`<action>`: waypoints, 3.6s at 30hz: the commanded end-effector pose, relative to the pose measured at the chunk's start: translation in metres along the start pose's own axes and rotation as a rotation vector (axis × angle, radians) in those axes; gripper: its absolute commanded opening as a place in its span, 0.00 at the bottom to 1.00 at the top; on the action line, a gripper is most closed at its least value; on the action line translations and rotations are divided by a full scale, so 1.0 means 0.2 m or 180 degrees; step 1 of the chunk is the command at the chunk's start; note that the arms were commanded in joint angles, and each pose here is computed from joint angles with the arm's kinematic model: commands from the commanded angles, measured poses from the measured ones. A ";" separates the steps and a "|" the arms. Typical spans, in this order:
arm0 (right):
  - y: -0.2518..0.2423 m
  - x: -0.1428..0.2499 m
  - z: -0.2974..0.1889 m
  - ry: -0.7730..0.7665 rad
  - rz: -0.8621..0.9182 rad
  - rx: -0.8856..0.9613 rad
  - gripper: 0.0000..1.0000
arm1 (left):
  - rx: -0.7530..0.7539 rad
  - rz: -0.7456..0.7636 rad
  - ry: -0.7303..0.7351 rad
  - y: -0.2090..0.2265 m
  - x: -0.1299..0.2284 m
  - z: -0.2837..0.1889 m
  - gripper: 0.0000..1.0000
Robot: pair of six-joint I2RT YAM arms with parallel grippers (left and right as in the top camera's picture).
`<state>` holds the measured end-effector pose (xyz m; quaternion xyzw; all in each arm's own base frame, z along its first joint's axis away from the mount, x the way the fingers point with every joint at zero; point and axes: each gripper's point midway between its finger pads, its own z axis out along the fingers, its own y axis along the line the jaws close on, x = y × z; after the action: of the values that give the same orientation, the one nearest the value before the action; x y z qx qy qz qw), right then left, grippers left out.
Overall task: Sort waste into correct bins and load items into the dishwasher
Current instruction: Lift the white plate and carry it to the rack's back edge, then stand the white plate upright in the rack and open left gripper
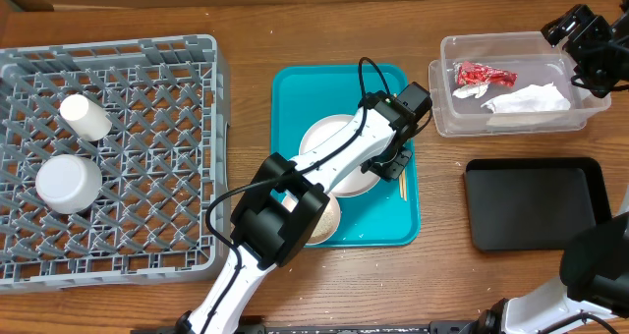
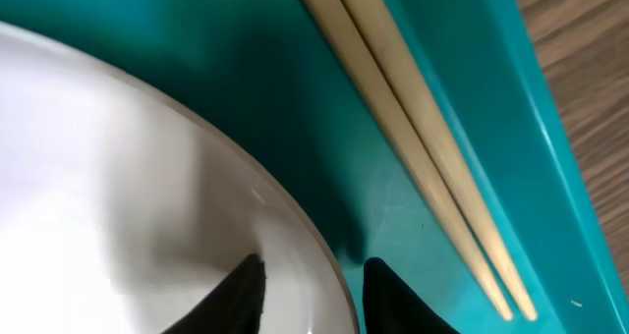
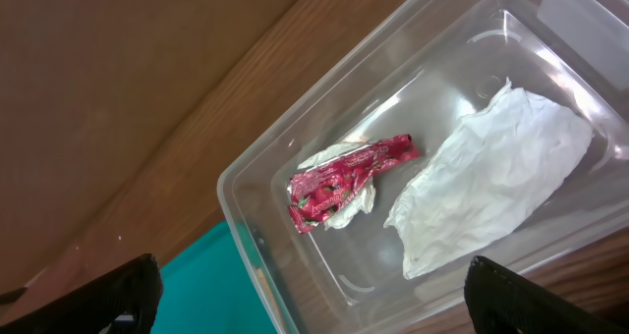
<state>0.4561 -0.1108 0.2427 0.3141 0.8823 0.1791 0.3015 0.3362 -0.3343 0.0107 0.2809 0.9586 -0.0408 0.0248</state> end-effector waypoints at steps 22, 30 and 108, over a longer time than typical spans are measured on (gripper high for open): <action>0.04 -0.04 -0.06 -0.0116 -0.0038 -0.0063 1.00 | 0.0132 -0.0410 -0.1168 0.19 -0.40 -0.94 0.04; 0.04 -0.04 -0.06 -0.0116 -0.0038 -0.0063 1.00 | 0.0359 -0.1219 -0.1719 0.78 -0.30 -1.44 0.04; 0.04 -0.04 -0.06 -0.0116 -0.0038 -0.0063 1.00 | 0.1069 -0.2285 -0.2214 2.10 0.67 -1.63 0.58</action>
<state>0.4563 -0.1108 0.2428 0.3140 0.8822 0.1791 0.3019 0.4548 0.1297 0.2301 -0.1119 0.9219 -0.3084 0.2060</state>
